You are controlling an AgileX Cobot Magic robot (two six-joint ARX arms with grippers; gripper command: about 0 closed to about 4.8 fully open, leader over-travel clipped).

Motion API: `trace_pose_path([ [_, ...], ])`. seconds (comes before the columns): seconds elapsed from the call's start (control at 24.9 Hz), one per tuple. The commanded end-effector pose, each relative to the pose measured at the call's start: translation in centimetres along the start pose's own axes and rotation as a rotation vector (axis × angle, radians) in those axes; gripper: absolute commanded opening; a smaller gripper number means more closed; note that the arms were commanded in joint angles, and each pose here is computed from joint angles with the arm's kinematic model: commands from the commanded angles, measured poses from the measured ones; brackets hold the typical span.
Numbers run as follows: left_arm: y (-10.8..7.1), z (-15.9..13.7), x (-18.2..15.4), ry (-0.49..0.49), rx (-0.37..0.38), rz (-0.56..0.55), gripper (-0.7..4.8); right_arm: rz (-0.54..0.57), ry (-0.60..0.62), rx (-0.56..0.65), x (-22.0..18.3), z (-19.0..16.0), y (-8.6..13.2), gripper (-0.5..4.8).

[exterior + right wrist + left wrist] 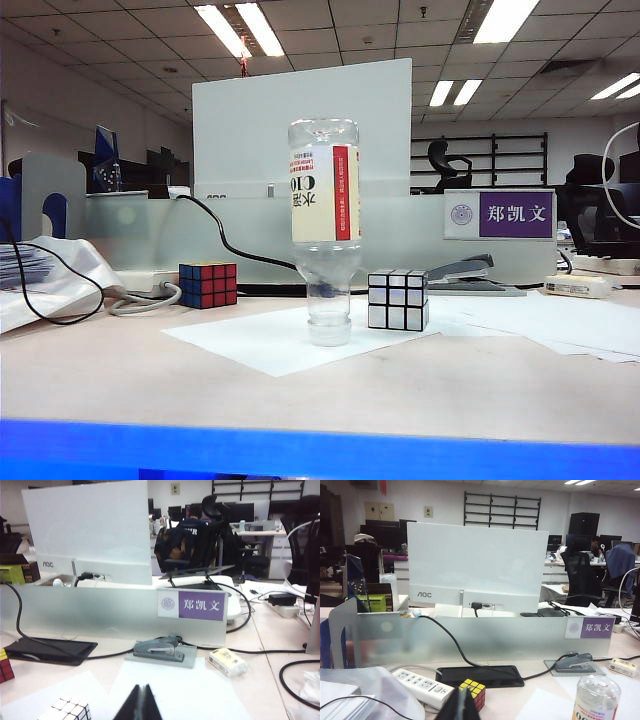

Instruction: Flip the plastic bottle upside down.

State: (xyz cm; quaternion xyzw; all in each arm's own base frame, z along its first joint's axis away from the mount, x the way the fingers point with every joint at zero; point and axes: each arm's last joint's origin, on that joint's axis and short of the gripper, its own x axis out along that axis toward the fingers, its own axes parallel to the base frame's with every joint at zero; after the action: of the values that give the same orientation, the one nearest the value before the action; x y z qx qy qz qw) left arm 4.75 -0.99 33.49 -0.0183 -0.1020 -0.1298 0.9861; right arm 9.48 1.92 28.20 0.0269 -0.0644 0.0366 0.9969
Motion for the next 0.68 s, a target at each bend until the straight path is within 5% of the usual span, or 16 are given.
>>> trace_pose_path([
  [0.04,0.0,0.1,0.0,-0.004,0.003,-0.005,-0.05,0.002,0.015,-0.001,0.0,0.0,0.0,-0.08],
  [0.44,0.0,0.0,0.0,0.005,0.023,0.000,-0.05,0.002,0.027,-0.003,0.0,-0.1,0.0,-0.08],
  [0.68,0.7,-1.5,-0.1,0.159,0.036,0.216,0.04,0.002,0.027,-0.003,0.0,-0.1,0.0,-0.08],
])
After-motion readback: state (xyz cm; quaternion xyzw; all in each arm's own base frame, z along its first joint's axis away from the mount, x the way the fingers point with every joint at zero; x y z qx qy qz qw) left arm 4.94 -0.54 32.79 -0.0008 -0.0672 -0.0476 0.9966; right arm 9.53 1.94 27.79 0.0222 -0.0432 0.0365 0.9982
